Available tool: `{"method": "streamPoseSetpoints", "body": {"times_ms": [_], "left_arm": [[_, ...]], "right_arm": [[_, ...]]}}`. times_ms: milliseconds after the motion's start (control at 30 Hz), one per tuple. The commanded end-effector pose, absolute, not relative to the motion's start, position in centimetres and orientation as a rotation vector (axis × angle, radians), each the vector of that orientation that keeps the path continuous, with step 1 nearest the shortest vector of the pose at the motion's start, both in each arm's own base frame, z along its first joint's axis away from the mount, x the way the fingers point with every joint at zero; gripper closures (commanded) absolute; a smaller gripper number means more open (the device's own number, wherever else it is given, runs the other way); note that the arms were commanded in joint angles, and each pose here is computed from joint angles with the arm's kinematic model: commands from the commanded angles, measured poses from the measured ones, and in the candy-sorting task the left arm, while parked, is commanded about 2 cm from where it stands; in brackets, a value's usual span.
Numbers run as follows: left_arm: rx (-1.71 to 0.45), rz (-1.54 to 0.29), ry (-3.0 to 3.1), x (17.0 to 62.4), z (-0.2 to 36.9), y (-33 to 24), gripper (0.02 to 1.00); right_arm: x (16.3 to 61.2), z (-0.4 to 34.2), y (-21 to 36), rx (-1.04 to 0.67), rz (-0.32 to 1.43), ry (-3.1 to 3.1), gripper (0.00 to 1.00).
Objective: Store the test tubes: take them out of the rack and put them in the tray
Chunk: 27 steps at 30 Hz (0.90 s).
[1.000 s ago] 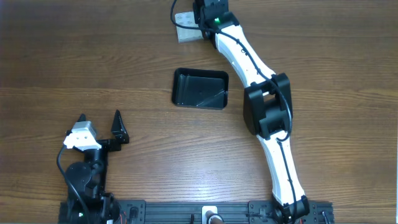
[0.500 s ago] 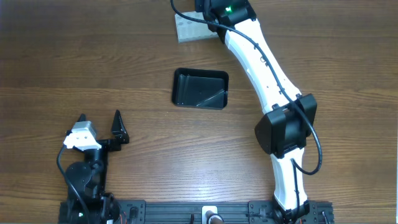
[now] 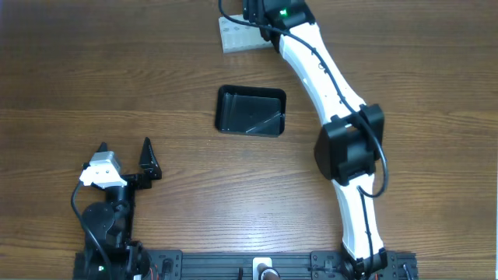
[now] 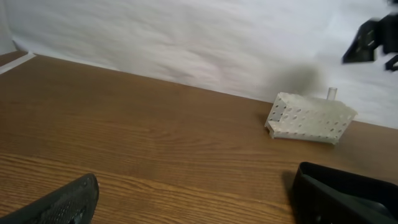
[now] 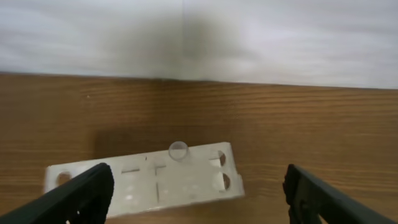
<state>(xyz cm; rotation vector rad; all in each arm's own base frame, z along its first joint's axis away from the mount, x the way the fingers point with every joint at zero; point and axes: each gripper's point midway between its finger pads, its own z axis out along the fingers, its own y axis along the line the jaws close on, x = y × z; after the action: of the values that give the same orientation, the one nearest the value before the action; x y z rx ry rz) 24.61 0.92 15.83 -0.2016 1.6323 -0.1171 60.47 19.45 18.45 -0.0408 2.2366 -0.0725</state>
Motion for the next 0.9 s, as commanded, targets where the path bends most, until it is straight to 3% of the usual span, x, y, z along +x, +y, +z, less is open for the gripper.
{"method": "streamPoseSetpoints", "body": {"times_ms": [33, 300, 800, 900], "left_arm": [[-0.18, -0.12, 1.633, 24.6, 15.8, 0.6, 0.023], [-0.18, -0.12, 1.633, 24.6, 15.8, 0.6, 0.02], [-0.18, -0.12, 1.633, 24.6, 15.8, 0.6, 0.023], [-0.18, -0.12, 1.633, 24.6, 15.8, 0.6, 0.02]], "right_arm": [[61.9, 15.3, 19.9, -0.116, -0.119, 2.237, 0.126], [63.5, 12.5, 19.9, -0.151, -0.151, 2.215, 0.134], [64.8, 10.4, 19.1, -0.126, -0.157, 2.203, 0.213], [64.9, 10.2, 19.0, -0.125, -0.158, 2.203, 0.345]]}}
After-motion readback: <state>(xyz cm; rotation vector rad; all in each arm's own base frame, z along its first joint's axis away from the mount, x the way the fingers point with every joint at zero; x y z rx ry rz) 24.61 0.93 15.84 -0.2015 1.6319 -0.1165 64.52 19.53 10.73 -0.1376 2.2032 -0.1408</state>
